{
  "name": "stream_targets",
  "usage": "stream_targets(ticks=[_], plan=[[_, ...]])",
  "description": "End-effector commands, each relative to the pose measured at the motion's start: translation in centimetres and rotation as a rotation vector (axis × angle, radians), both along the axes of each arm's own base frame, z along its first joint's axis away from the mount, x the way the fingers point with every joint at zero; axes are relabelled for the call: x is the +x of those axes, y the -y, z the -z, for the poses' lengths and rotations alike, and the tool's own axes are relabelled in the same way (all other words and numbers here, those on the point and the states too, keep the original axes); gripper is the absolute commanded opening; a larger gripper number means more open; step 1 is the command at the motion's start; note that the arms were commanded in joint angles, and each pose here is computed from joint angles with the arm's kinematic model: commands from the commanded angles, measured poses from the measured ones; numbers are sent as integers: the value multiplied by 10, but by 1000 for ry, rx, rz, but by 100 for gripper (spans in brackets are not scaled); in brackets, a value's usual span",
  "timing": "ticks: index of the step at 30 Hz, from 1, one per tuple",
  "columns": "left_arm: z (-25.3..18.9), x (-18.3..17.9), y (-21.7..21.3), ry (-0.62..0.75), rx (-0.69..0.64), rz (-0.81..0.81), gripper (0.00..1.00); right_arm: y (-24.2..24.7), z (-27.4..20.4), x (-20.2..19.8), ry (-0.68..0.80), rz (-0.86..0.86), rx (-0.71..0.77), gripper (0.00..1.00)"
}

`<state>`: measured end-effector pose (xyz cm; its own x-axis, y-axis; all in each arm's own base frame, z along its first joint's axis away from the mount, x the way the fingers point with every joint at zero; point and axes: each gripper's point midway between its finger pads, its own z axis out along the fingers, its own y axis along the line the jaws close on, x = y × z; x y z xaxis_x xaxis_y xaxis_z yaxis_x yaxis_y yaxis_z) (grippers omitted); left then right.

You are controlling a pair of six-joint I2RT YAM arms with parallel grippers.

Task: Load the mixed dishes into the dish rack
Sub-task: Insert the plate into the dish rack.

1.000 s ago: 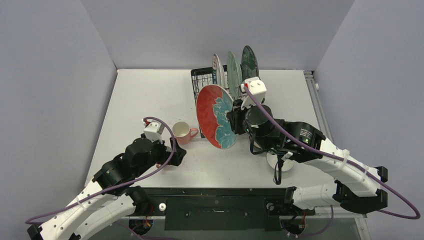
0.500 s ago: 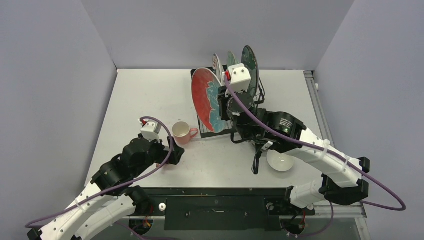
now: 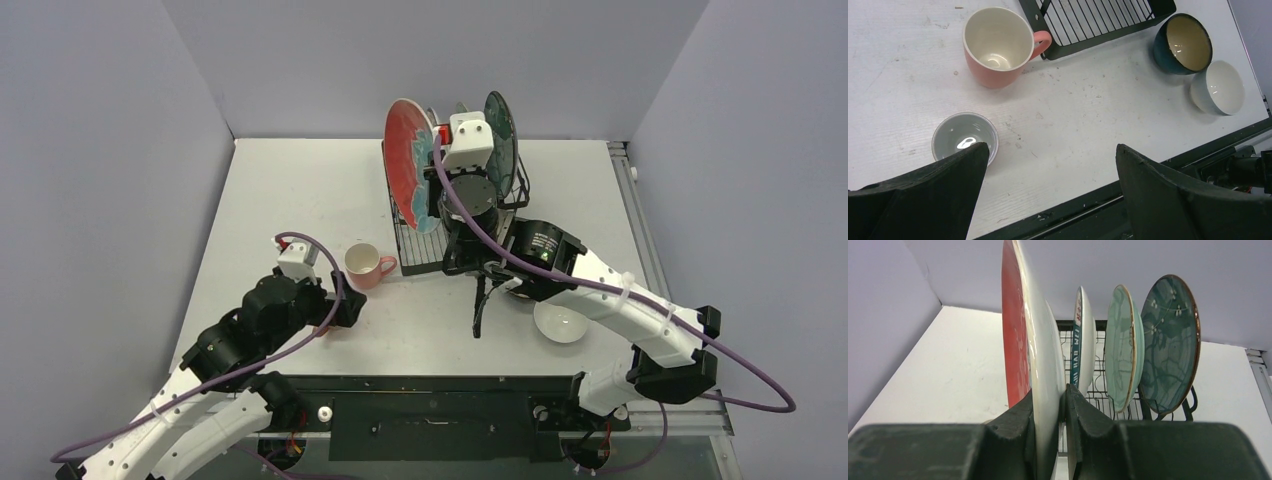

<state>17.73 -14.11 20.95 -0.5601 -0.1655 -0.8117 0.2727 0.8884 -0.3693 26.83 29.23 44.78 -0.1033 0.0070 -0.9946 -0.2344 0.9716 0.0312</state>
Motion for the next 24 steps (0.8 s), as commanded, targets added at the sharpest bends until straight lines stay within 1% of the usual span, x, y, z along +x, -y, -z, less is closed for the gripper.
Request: stream_targets(ticks=[1,7,10,16,24], plan=[[-8,2,0,25,-26,-1,96,15,-66,6,145,126,263,0],[-8,2,-1,27,-27,-3,96,7,-68,16,172,177,230,0],[-9,3,-1,30,-30,-6,96,-2,-62,25,178,194,183,0],[-9,4,-3,30,-27,-8,96,-7,-61,43,183,209,160,0],[-8,8,-3,27,-29,-7,96,-10,-64,56,197,224,139,0]])
